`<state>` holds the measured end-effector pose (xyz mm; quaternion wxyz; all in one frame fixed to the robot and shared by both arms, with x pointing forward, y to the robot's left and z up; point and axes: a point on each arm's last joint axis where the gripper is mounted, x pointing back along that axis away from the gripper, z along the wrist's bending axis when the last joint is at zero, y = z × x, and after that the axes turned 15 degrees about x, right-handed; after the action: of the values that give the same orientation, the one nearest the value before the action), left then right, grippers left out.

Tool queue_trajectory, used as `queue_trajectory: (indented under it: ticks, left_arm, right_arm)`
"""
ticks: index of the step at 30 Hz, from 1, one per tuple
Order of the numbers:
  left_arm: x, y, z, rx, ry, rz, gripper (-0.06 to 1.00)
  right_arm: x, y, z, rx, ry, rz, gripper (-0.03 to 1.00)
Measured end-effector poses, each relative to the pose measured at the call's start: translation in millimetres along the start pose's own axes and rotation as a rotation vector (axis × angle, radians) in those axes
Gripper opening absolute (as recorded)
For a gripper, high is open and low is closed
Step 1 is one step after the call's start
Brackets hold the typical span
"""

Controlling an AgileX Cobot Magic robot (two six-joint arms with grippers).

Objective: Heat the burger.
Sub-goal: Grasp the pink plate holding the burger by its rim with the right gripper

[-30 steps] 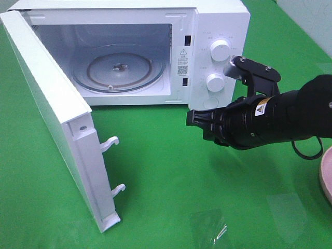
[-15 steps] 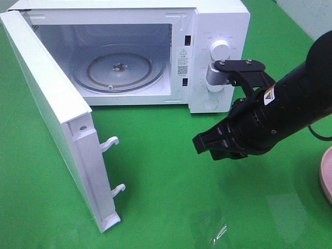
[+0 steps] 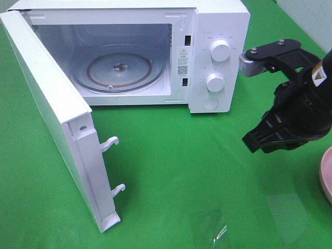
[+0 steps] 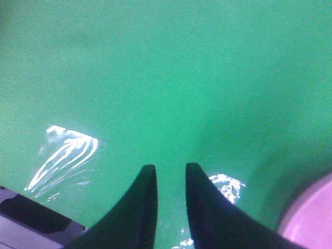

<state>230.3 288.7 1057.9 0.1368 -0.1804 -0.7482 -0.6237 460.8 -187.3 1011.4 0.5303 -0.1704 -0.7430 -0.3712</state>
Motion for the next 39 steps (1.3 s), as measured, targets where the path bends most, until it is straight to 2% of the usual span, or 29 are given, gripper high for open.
queue_trajectory:
  ticks: [7, 11, 20, 23, 24, 25, 26, 27, 28, 29, 30, 33, 34, 35, 39]
  left_arm:
    - [0, 0, 0, 0.000, 0.000, 0.000, 0.97]
    - [0, 0, 0, 0.000, 0.000, 0.000, 0.97]
    - [0, 0, 0, 0.000, 0.000, 0.000, 0.97]
    - [0, 0, 0, 0.000, 0.000, 0.000, 0.97]
    - [0, 0, 0, 0.000, 0.000, 0.000, 0.97]
    - [0, 0, 0, 0.000, 0.000, 0.000, 0.97]
    - [0, 0, 0, 0.000, 0.000, 0.000, 0.97]
    - [0, 0, 0, 0.000, 0.000, 0.000, 0.97]
    - [0, 0, 0, 0.000, 0.000, 0.000, 0.97]
    - [0, 0, 0, 0.000, 0.000, 0.000, 0.97]
    - [0, 0, 0, 0.000, 0.000, 0.000, 0.97]
    - [0, 0, 0, 0.000, 0.000, 0.000, 0.97]
    - [0, 0, 0, 0.000, 0.000, 0.000, 0.97]
    - [0, 0, 0, 0.000, 0.000, 0.000, 0.97]
    - [0, 0, 0, 0.000, 0.000, 0.000, 0.97]
  right_arm:
    - [5, -13, -26, -0.096, -0.048, 0.028, 0.23]
    - [6, -25, -48, -0.193, -0.082, 0.059, 0.25]
    - [8, -42, -69, -0.272, -0.116, 0.117, 0.27]
    - [9, -48, -76, -0.270, -0.134, 0.139, 0.33]
    - [9, -50, -78, -0.265, -0.143, 0.145, 0.42]
    - [9, -50, -78, -0.265, -0.143, 0.145, 0.42]
    - [9, -50, -78, -0.260, -0.148, 0.146, 0.52]
    - [9, -50, -78, -0.260, -0.148, 0.146, 0.52]
    - [9, -50, -79, -0.261, -0.150, 0.148, 0.63]
    - [9, -50, -79, -0.261, -0.150, 0.148, 0.63]
    - [9, -50, -79, -0.261, -0.152, 0.148, 0.73]
    - [9, -50, -79, -0.259, -0.153, 0.149, 0.78]
    - [9, -50, -80, -0.259, -0.154, 0.149, 0.85]
    - [9, -51, -80, -0.255, -0.157, 0.151, 0.88]
    - [3, -56, -77, -0.236, -0.151, 0.170, 0.89]
